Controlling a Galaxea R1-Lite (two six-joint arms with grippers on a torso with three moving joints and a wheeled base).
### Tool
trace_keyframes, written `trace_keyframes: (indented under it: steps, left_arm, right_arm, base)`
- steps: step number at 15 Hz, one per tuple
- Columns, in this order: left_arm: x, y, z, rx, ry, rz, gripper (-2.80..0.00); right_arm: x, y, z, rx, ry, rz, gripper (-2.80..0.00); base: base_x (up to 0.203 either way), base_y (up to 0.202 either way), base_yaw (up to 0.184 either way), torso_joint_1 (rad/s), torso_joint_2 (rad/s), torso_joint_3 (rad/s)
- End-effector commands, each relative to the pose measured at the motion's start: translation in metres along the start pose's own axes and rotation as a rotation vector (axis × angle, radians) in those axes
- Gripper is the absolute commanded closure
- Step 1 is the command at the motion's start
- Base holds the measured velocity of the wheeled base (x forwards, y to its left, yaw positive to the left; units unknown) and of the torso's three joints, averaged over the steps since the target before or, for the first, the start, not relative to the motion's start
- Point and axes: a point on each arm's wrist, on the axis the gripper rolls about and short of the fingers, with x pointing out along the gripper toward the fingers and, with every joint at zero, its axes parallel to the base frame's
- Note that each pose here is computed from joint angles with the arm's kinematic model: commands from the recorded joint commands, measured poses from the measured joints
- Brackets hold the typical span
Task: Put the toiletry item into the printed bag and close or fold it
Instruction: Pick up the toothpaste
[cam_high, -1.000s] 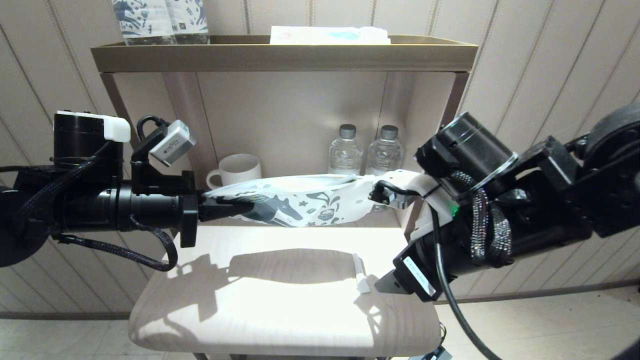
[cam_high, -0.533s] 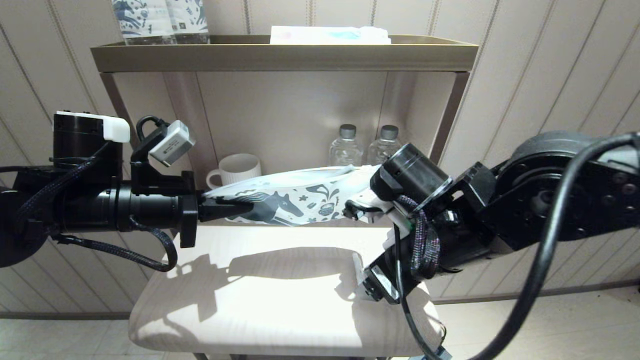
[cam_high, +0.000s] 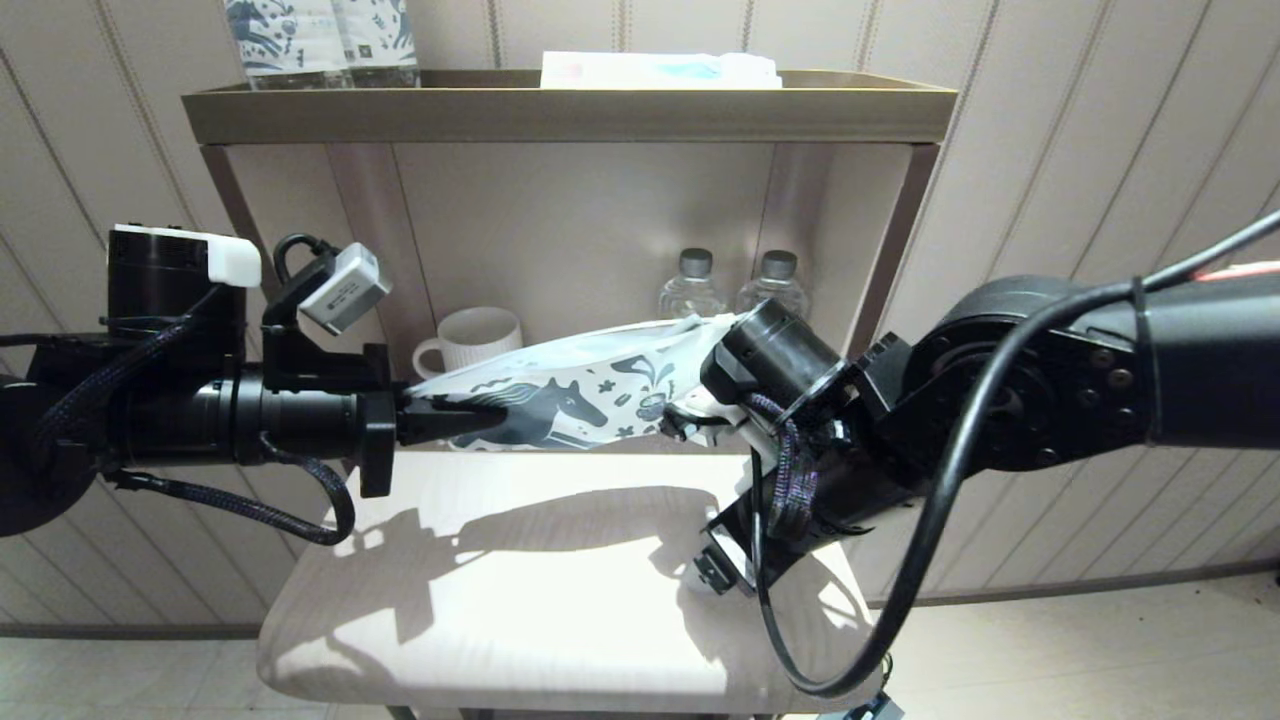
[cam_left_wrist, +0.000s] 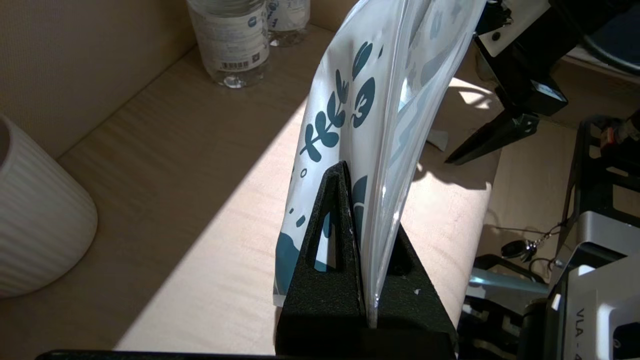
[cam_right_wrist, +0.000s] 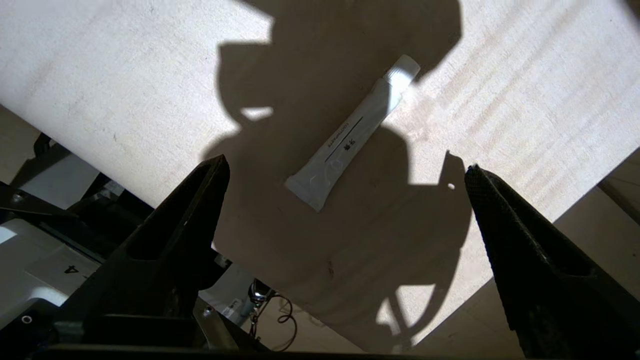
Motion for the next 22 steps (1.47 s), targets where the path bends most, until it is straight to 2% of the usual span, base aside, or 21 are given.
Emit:
trace_keyframes:
  steps: [1,22]
  left_arm:
    - [0.000,0.000,0.000,0.003,-0.002,-0.005,0.00]
    - [0.000,-0.001,-0.004,0.020,0.007,-0.008,0.00]
  right_arm:
    - [0.006,0.001,0.001,0.000,0.014,-0.001,-2.80]
    - [0.021,0.000,0.009,0.009,0.025,-0.002,-2.80]
  base:
    - [0.000,0.000,0.000,0.000,0.00,0.000]
    - [0.000,0.000,0.000,0.000,0.00,0.000]
